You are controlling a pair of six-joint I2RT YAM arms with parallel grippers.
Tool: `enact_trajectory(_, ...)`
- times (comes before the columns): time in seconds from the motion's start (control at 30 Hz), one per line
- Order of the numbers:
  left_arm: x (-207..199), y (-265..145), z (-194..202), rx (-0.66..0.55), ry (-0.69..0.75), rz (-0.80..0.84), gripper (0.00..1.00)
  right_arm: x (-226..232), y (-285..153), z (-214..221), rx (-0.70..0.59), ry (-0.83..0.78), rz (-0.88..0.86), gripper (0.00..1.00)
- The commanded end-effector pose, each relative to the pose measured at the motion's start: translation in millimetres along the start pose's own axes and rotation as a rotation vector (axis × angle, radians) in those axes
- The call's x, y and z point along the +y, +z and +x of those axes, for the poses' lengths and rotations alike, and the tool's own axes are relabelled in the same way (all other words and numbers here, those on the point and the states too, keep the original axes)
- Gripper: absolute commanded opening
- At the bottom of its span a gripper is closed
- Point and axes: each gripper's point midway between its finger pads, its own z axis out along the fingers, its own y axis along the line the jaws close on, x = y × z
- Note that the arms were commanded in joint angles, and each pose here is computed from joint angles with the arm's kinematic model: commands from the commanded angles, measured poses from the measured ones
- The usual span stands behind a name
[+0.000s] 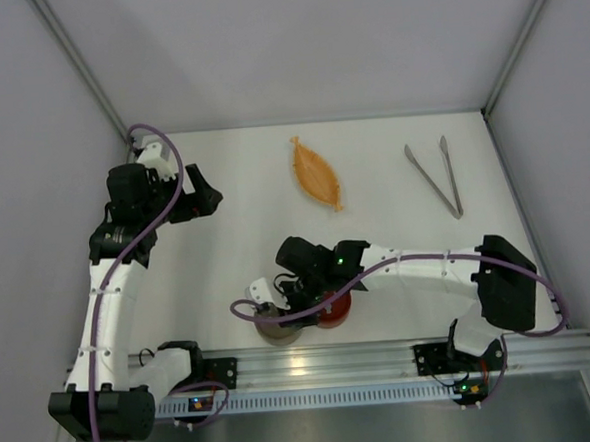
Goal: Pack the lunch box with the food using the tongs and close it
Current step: Move the packing box to the center of the board.
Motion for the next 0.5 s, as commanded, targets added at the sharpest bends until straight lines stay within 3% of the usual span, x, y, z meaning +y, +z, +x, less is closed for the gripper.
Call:
enact_trajectory(0.0, -1, 3, -5, -0.027, 0.013, 0.021, 0.98, 5, -25, -42, -0.09, -0.082, 0.012, 0.48)
enact_trajectory(0.17, -2, 5, -6, -0.024, 0.003, 0.026, 0.98, 7, -26, -51, -0.127, -0.058, 0.005, 0.33)
enact_trajectory(0.33, -5, 3, -9, -0.031, 0.003, 0.033, 0.98, -21, -14, -51, -0.137, 0.033, 0.12, 0.08)
enact_trajectory(0.47, -4, 2, -9, -0.031, 0.009, 0.028, 0.98, -30, -3, -48, -0.123, 0.075, 0.142, 0.04)
